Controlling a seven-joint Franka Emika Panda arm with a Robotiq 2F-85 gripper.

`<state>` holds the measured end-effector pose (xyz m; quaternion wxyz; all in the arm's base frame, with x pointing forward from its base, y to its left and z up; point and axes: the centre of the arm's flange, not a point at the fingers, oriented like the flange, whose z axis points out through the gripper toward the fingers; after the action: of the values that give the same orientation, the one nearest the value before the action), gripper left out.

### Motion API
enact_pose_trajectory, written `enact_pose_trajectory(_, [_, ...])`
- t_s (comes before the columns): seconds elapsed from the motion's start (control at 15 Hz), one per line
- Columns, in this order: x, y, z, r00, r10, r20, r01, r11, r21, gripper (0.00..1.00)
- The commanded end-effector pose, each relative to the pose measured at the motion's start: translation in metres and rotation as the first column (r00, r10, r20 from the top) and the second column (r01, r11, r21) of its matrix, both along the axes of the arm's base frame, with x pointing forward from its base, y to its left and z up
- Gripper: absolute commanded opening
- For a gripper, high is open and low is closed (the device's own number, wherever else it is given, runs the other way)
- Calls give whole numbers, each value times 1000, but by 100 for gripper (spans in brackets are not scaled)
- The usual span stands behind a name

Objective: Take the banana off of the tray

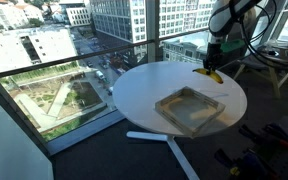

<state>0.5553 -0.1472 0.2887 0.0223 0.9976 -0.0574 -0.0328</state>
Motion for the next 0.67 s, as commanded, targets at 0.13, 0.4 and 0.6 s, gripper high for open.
enact_pose_trajectory(0.13, [7, -32, -3, 999, -41, 28, 41, 999, -11, 16])
enact_pose_trajectory(0.4, [2, -52, -7, 997, -72, 31, 72, 997, -15, 16])
enact_pose_trajectory(0.6, [-3, -63, -10, 995, -88, 38, 89, 996, -15, 16])
